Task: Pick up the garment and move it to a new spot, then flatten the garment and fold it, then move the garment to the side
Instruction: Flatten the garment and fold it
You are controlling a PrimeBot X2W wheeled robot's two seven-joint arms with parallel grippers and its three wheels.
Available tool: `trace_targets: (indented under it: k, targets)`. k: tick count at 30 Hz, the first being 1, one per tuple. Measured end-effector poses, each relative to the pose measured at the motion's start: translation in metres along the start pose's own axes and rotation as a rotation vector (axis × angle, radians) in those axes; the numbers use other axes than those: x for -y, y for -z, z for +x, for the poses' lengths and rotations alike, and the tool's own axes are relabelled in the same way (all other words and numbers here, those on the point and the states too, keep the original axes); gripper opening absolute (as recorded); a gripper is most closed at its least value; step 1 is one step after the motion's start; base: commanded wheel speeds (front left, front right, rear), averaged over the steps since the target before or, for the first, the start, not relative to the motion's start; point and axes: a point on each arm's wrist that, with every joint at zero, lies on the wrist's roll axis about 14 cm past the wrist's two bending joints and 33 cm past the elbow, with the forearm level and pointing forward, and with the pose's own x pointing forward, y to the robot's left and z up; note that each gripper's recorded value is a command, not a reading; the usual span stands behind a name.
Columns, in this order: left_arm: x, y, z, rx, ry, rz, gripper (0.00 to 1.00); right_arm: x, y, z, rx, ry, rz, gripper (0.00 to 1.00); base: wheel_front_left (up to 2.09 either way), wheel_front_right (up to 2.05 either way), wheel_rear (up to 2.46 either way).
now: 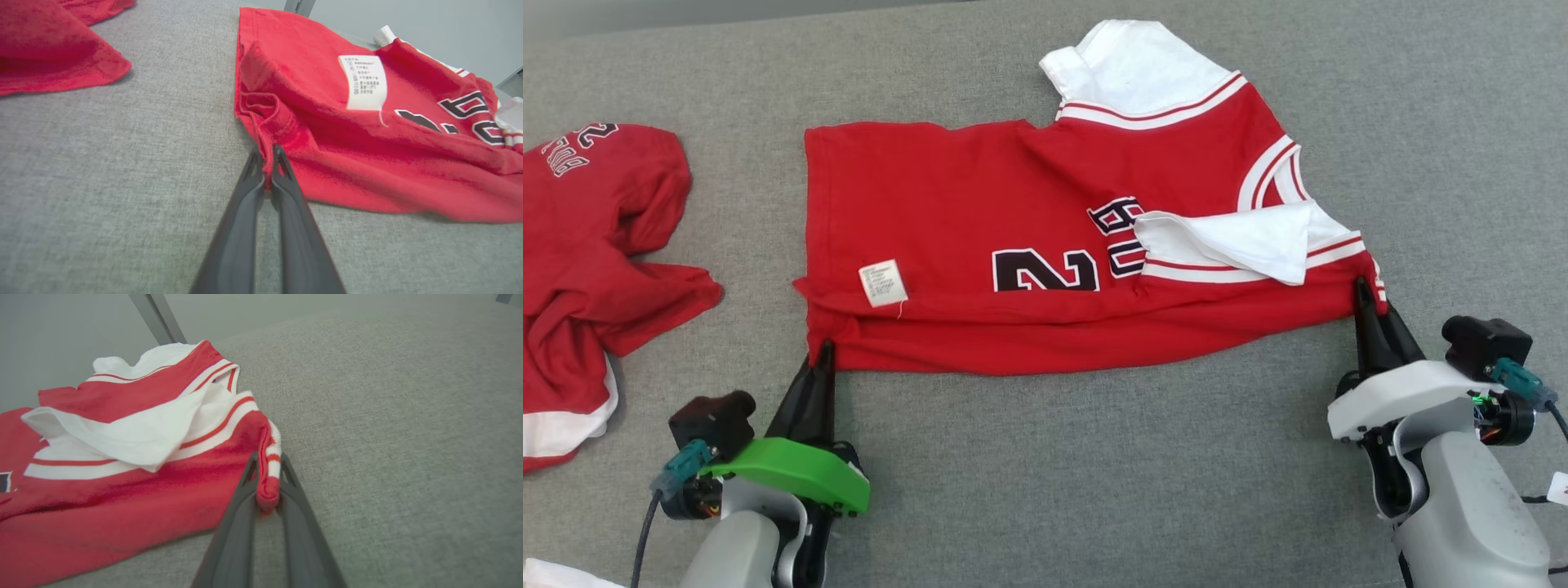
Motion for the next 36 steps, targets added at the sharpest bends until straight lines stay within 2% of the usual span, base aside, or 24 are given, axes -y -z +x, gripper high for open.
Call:
trace_targets:
  k: [6, 12, 15, 23, 27, 28, 29, 30, 33, 36]
  targets:
    - [0.014, -0.056, 0.008, 0.158, 0.044, 0.028, 0.00, -0.006, -0.043, 0.009, 0.118, -0.004, 0.075, 0.00, 0.00, 0.00, 0.00]
    - [0.024, -0.076, -0.004, 0.221, 0.060, 0.045, 0.00, -0.010, -0.075, 0.001, 0.199, -0.009, 0.138, 0.00, 0.00, 0.00, 0.00]
    - [0.021, -0.063, -0.019, 0.201, 0.031, 0.030, 0.00, -0.005, -0.069, -0.012, 0.182, 0.005, 0.155, 0.00, 0.00, 0.00, 0.00]
    - [0.015, 0.015, -0.077, 0.030, -0.039, 0.003, 0.00, 0.028, -0.006, -0.073, 0.025, 0.111, 0.174, 0.00, 0.00, 0.00, 0.00]
    - [0.016, 0.051, -0.100, -0.064, -0.047, 0.018, 0.00, 0.036, 0.010, -0.091, -0.015, 0.135, 0.161, 0.00, 0.00, 0.00, 0.00]
    - [0.017, 0.056, -0.104, -0.078, -0.048, 0.015, 0.29, 0.037, 0.013, -0.093, -0.024, 0.137, 0.153, 0.00, 0.00, 0.00, 0.00]
    - [0.017, 0.060, -0.106, -0.087, -0.051, 0.011, 0.49, 0.038, 0.015, -0.095, -0.030, 0.137, 0.140, 0.18, 0.00, 0.00, 0.00]
    - [0.017, 0.061, -0.107, -0.091, -0.053, 0.009, 1.00, 0.038, 0.015, -0.094, -0.031, 0.138, 0.133, 0.98, 0.00, 0.00, 0.00]
    - [0.012, 0.061, -0.105, -0.092, -0.067, 0.012, 1.00, 0.040, 0.012, -0.090, -0.025, 0.135, 0.097, 1.00, 0.00, 0.00, 0.00]
    - [0.008, 0.042, -0.093, -0.044, -0.074, 0.021, 1.00, 0.037, -0.001, -0.079, 0.006, 0.121, 0.064, 1.00, 0.00, 0.00, 0.00]
